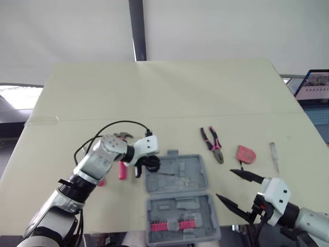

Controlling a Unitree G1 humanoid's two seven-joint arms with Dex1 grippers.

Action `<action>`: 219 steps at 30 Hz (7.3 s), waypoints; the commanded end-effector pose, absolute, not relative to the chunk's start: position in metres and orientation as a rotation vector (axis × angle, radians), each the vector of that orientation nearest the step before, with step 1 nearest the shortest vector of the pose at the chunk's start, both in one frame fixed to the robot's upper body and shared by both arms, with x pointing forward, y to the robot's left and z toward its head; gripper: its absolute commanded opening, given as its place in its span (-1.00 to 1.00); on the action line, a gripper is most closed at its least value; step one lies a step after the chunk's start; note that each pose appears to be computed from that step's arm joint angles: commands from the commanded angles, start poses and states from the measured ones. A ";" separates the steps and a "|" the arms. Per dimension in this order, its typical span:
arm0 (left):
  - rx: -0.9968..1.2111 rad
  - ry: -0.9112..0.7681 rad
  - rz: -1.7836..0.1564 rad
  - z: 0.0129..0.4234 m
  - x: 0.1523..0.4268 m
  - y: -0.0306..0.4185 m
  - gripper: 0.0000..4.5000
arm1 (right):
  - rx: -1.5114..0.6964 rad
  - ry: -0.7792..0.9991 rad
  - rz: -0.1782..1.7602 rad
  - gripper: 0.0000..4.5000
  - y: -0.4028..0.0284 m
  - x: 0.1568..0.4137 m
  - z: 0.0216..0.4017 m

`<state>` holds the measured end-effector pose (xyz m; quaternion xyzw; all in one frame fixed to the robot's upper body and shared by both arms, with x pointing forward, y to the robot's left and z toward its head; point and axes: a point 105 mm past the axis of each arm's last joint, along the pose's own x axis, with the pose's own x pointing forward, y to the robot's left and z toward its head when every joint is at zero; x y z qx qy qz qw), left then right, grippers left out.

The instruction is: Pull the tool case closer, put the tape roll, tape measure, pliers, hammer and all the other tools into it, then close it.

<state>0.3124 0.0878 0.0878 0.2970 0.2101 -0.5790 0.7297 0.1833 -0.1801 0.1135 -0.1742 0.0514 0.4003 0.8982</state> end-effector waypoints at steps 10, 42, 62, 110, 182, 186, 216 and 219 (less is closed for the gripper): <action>0.633 0.474 -1.265 0.082 0.307 0.095 -0.75 | -0.375 0.093 0.815 1.00 -0.182 0.182 0.120; 0.483 0.266 -1.237 0.100 0.306 0.105 -0.75 | -0.384 0.087 0.813 1.00 -0.184 0.187 0.123; 0.171 0.364 -0.862 0.092 0.180 0.207 0.98 | -0.294 0.220 0.820 1.00 -0.199 0.183 0.100; 0.075 0.032 -1.008 0.125 0.186 0.135 0.98 | -0.304 0.157 0.523 1.00 -0.230 0.213 0.109; 0.125 0.101 -0.927 0.127 0.186 0.142 0.98 | 0.057 0.513 -0.032 1.00 -0.244 0.283 0.053; 0.142 0.104 -0.966 0.128 0.184 0.141 0.98 | 0.059 0.510 -0.032 1.00 -0.244 0.286 0.053; 0.200 0.077 -1.076 0.110 0.183 0.144 1.00 | 0.068 0.520 -0.037 -0.98 -0.237 0.289 0.050; 0.202 0.068 -1.081 0.115 0.185 0.138 1.00 | 0.064 0.524 -0.016 -0.98 -0.233 0.288 0.050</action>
